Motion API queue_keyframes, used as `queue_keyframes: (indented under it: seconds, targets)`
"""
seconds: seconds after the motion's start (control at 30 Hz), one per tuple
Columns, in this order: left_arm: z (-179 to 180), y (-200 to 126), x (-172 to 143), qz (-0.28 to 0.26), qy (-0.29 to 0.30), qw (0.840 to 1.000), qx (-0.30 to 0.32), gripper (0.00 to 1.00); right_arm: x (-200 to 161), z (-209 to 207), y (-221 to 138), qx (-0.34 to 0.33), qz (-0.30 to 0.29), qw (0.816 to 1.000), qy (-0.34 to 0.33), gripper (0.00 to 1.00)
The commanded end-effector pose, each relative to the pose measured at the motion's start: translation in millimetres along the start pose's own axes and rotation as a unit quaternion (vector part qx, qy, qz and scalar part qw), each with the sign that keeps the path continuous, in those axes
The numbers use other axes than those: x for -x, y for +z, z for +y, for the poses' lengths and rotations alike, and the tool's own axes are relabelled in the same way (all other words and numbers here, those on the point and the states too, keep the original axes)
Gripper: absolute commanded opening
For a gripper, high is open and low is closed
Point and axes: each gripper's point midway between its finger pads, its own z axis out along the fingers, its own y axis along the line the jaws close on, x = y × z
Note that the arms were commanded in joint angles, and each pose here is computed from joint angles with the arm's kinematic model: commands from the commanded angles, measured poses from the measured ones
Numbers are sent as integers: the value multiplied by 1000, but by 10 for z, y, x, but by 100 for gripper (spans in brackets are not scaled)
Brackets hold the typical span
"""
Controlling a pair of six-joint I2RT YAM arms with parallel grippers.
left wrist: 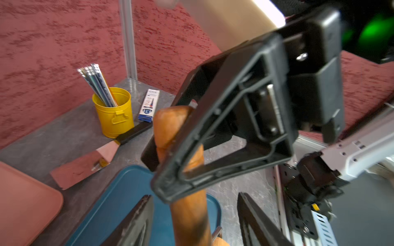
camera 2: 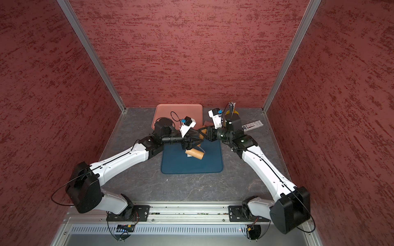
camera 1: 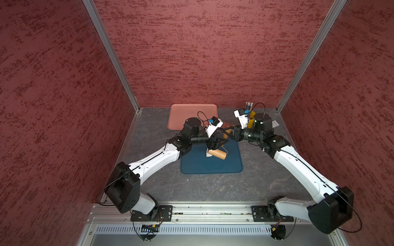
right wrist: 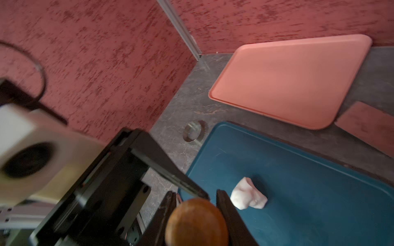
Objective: Roll out the dumpling wrappers from the dough
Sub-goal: Pick up the rolling pin from the center of the board.
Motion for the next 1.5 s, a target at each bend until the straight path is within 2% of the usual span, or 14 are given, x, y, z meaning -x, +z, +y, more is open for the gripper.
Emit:
queue_keyframes:
  seconds: [0.0, 0.13, 0.4, 0.47, 0.67, 0.73, 0.83, 0.87, 1.0, 1.23, 1.33, 1.47]
  targets:
    - [256, 65, -24, -1, 19, 995, 102, 65, 176, -113, -65, -59, -41, 996, 59, 0]
    - [294, 195, -94, 16, 28, 993, 115, 62, 139, -174, -41, -89, -33, 992, 80, 0]
    - [326, 420, -279, 49, 29, 992, 114, 58, 121, -230, 19, -91, -41, 990, 98, 0]
    - [333, 440, -302, 51, 33, 991, 118, 46, 119, -249, 23, -94, -42, 990, 101, 0]
    - [386, 430, -314, 47, 39, 990, 128, 0, 96, -208, 54, -78, -35, 991, 100, 0]
    - [384, 409, -301, 48, 37, 991, 116, 0, 87, -146, 64, -57, -29, 993, 96, 27]
    - [346, 277, -197, 31, 9, 997, 64, 0, 66, -66, 50, -23, -13, 996, 90, 50]
    - [327, 235, -166, 25, 2, 998, 50, 0, 51, -68, 47, -16, -8, 996, 91, 55]
    - [211, 163, -163, 33, 19, 999, 24, 0, -74, 3, 118, 22, 26, 996, 86, 62]
    - [176, 199, -183, 44, 27, 999, 0, 0, -156, -169, 302, 4, 49, 994, 98, 61]
    - [120, 206, -163, 41, 33, 999, -14, 0, -160, -269, 338, -18, 49, 994, 93, 50]
    - [93, 207, -164, 41, 37, 998, -25, 0, -175, -319, 354, -27, 45, 995, 83, 29]
